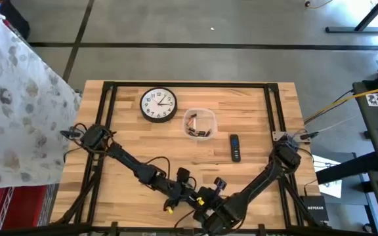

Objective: Insert battery
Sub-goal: Insert the silver battery into the computer mouse

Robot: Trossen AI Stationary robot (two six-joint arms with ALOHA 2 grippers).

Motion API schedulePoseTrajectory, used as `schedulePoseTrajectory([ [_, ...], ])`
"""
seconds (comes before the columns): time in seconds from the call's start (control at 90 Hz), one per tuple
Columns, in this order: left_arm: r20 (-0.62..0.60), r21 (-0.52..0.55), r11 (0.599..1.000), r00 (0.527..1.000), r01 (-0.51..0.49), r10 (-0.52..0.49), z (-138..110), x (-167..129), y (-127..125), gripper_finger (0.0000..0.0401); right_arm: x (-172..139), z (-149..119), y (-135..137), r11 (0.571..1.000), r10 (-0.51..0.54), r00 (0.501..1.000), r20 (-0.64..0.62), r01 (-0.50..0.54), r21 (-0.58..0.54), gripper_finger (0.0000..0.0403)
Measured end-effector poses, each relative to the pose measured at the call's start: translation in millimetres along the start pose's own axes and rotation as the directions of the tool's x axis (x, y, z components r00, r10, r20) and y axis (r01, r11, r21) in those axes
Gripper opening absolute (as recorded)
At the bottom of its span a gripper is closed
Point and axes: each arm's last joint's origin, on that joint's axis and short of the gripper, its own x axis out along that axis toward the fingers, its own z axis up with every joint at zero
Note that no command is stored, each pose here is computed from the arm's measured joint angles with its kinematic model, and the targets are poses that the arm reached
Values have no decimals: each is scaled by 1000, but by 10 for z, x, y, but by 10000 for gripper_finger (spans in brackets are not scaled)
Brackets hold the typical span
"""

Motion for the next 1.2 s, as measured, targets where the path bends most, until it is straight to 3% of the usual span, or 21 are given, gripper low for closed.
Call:
schedulePoseTrajectory([
  [0.2,-140,-9,995,985,-103,101,-77,-189,-14,276,123,143,-160,984,-122,992,18,123,-132,95],
  [0.356,-214,-40,991,970,-129,118,-166,-304,19,276,167,307,-348,937,-226,974,15,221,-269,139],
  [0.489,-244,-99,982,960,-162,134,-374,-426,87,276,33,665,-653,878,-297,954,34,287,-383,147],
  [0.644,-274,-196,951,944,-241,183,-745,-602,236,276,-205,1219,-1140,830,-310,949,58,300,-470,141],
  [0.744,-230,-251,931,951,-263,207,-942,-721,329,276,-167,1568,-1560,859,-243,970,-14,208,-469,139],
  [0.822,-180,-293,920,960,-259,213,-1064,-790,382,276,23,1793,-1898,902,-111,990,-91,62,-428,139],
  [0.933,-119,-333,909,967,-251,224,-1193,-862,420,276,405,1984,-2353,921,72,983,-167,-129,-368,139],
  [1.067,-75,-360,901,970,-242,230,-1300,-871,423,276,855,2030,-2776,909,189,957,-220,-255,-329,139],
  [1.2,-51,-391,888,969,-242,242,-1380,-875,420,276,1204,1909,-2912,862,268,914,-303,-368,-348,138],
])
